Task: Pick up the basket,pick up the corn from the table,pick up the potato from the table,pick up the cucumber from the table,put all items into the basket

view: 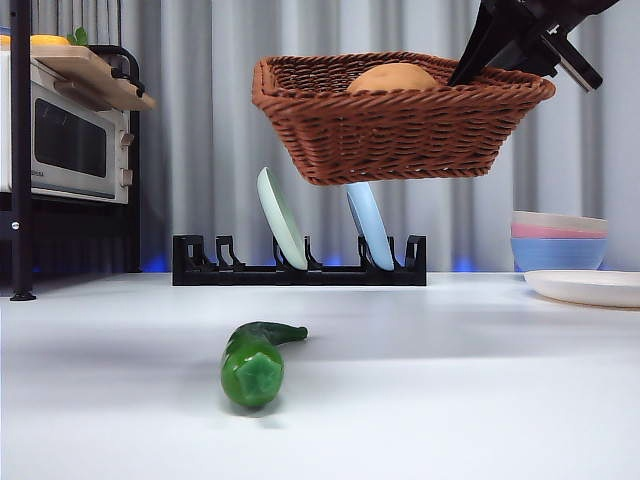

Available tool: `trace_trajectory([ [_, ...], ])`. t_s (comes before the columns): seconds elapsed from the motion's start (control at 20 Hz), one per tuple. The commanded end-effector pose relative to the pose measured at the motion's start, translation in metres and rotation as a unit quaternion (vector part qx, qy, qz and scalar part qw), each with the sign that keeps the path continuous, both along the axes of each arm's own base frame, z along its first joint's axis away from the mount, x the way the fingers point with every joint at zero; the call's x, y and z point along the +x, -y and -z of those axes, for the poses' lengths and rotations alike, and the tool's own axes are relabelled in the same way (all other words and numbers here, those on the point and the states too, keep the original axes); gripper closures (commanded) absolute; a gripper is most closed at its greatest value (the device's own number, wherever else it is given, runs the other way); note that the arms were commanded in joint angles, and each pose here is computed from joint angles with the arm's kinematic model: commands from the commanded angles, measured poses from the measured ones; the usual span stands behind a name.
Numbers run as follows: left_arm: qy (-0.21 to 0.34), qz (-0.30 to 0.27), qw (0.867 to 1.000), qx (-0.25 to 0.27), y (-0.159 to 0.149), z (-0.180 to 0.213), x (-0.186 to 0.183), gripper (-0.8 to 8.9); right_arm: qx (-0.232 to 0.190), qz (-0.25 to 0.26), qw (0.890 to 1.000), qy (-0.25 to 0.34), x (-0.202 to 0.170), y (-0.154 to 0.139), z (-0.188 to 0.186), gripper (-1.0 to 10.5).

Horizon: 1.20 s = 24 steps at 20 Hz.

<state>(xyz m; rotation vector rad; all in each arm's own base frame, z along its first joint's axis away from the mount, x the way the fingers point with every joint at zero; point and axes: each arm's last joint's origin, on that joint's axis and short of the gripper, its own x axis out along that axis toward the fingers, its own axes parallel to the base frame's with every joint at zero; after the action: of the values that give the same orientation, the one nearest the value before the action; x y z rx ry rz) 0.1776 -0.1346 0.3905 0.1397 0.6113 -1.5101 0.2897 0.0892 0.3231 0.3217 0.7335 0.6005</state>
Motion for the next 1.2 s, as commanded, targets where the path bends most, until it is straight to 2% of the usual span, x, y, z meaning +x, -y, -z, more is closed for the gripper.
trace_trajectory([
  [0.05, 0.006, -0.192, 0.981, -0.029, 0.017, -0.014, 0.026, 8.21, 0.013, -0.007, 1.0, 0.008, -0.003, -0.005, -0.005, 9.6],
  [0.15, 0.063, -0.318, 0.945, -0.044, 0.029, -0.021, 0.037, 8.21, 0.013, -0.014, 1.0, 0.008, -0.005, -0.009, -0.005, 9.6],
  [0.25, 0.104, -0.378, 0.919, -0.044, 0.039, -0.02, 0.045, 8.21, 0.012, -0.022, 1.0, 0.009, -0.006, -0.014, -0.005, 9.6],
  [0.3, 0.112, -0.39, 0.913, -0.042, 0.044, -0.017, 0.049, 8.21, 0.012, -0.028, 1.0, 0.009, -0.008, -0.018, -0.005, 9.6],
  [0.45, 0.097, -0.391, 0.915, -0.012, 0.056, 0.001, 0.064, 7.98, 0.012, -0.036, 0.999, 0.009, -0.009, -0.022, -0.005, 9.6],
  [0.5, 0.092, -0.391, 0.916, -0.003, 0.059, 0.006, 0.067, 7.07, 0.012, -0.036, 0.999, 0.009, -0.01, -0.022, -0.005, 9.6],
  [0.6, 0.086, -0.391, 0.916, 0.007, 0.063, 0.012, 0.071, 2.92, 0.012, -0.036, 0.999, 0.009, -0.01, -0.022, -0.005, 9.6],
  [0.65, 0.085, -0.391, 0.916, 0.008, 0.063, 0.013, 0.072, 2.13, 0.012, -0.036, 0.999, 0.009, -0.01, -0.022, -0.005, 9.6],
  [0.9, 0.083, -0.391, 0.917, 0.01, 0.06, 0.005, 0.069, 2.16, 0.012, -0.036, 0.999, 0.009, -0.01, -0.022, -0.005, 9.6],
  [1.0, 0.074, -0.389, 0.918, 0.028, 0.053, -0.006, 0.059, 2.16, 0.012, -0.036, 0.999, 0.009, -0.009, -0.022, -0.005, 9.6],
  [1.2, 0.046, -0.376, 0.92, 0.097, 0.021, -0.032, 0.018, 2.16, 0.015, -0.031, 0.999, 0.019, -0.007, -0.02, -0.007, 9.6],
])
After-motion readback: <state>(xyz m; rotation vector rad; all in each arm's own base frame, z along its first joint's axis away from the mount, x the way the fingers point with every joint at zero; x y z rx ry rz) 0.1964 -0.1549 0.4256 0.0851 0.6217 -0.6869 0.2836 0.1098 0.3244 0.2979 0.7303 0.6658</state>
